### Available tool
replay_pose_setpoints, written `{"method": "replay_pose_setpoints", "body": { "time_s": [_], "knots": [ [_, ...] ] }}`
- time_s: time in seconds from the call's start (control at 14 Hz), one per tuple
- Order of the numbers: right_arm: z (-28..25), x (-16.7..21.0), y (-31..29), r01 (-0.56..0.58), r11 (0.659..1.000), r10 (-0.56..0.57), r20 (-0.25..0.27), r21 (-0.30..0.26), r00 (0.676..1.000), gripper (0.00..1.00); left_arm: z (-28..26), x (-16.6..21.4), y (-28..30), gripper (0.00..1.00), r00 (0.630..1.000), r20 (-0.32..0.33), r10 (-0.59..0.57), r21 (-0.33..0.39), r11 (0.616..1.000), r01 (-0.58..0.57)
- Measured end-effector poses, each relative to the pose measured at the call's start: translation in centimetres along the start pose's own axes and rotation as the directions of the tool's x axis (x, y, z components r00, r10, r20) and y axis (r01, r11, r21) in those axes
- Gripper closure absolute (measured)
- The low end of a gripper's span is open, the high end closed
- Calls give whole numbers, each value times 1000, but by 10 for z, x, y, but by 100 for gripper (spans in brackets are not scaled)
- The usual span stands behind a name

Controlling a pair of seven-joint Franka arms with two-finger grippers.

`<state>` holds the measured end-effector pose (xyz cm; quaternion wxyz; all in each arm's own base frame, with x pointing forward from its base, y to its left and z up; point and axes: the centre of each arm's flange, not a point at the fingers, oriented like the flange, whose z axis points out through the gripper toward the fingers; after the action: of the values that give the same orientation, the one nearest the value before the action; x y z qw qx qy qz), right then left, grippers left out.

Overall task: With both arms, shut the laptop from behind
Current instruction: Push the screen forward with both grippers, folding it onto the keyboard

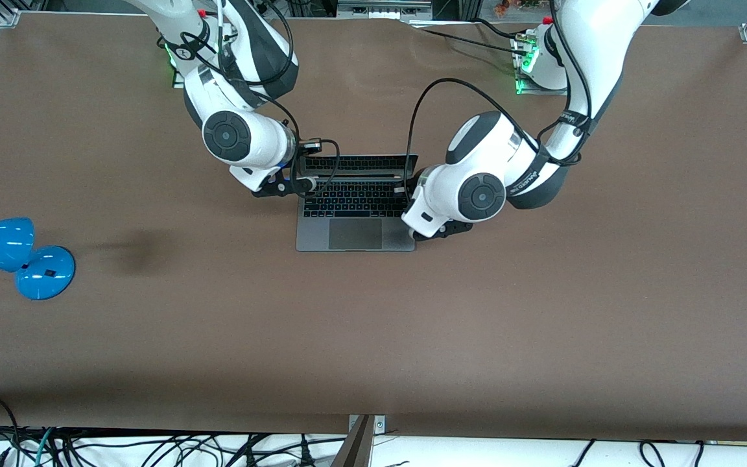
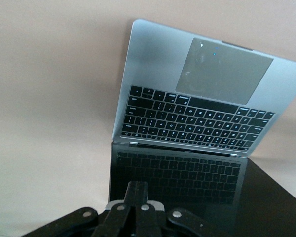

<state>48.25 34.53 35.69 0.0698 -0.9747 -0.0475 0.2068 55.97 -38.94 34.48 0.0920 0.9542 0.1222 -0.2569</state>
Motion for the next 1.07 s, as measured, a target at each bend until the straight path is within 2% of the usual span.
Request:
{"method": "replay_pose_setpoints", "body": {
  "time_s": [0.29, 0.57, 0.64, 0.79, 1.07],
  "knots": [
    [-6, 10, 13, 24, 1000, -23, -34, 11, 999, 86, -40, -14, -10, 99, 999, 49, 10, 45, 999, -12],
    [-11, 19, 25, 32, 999, -31, -56, 18, 998, 86, -26, -35, 6, 99, 997, 68, 42, 78, 996, -47],
    [-11, 20, 26, 31, 999, -30, -62, 19, 998, 87, -18, -38, 11, 99, 997, 67, 45, 81, 995, -51],
    [-10, 22, 26, 30, 999, -29, -65, 20, 997, 98, -3, -32, 17, 99, 997, 57, 43, 71, 996, -48],
    [-7, 26, 26, 28, 999, -26, -79, 25, 997, 99, 10, -9, 14, 99, 999, 20, 31, 69, 997, -32]
  ]
}}
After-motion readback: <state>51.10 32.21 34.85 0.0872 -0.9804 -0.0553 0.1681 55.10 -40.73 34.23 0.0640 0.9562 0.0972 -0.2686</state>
